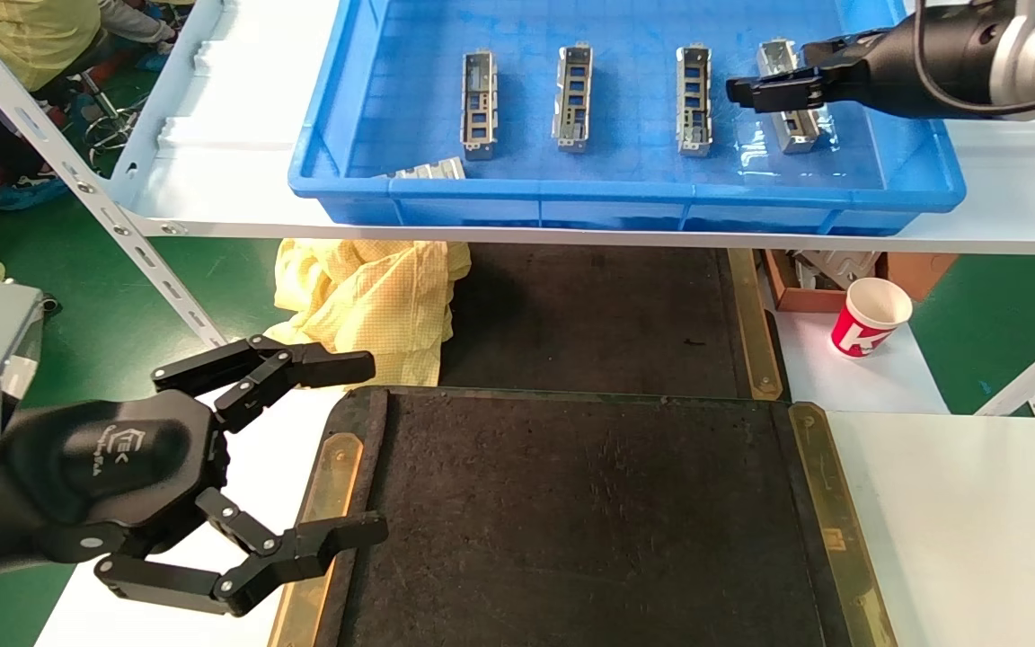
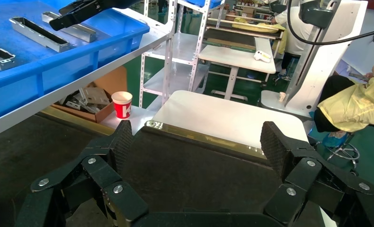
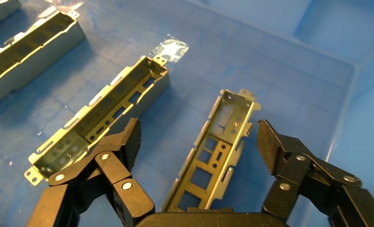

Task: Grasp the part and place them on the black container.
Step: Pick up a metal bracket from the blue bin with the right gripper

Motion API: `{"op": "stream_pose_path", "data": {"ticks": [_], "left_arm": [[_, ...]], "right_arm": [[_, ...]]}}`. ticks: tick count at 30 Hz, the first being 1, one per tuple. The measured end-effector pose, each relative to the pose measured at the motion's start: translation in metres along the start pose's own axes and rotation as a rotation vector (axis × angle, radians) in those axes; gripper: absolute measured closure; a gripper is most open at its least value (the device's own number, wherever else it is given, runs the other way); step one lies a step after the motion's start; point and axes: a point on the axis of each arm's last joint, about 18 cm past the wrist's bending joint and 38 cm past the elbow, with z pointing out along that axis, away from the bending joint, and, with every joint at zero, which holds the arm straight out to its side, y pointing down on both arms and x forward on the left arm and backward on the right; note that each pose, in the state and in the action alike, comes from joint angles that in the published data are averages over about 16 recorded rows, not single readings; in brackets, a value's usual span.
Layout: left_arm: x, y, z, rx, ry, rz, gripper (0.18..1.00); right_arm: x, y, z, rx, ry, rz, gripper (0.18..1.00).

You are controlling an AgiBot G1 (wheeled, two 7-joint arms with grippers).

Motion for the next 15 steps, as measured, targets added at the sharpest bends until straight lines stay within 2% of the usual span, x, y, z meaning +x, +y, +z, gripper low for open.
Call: {"op": "stream_pose_path", "data": {"ticks": [7,15], "left_arm": [[0.0000,0.0000,0.0000,0.000,0.000,0.000,0.184],[0.0000,0.0000,0.0000,0.000,0.000,0.000,0.184]], "right_arm": [[0.0018,0.0016,-0.0042,-0.010,-0.008,0.002,0.322],[0.0004,0.0030,-0.0058,-0.015,-0.023,-0.002,0.497]]}}
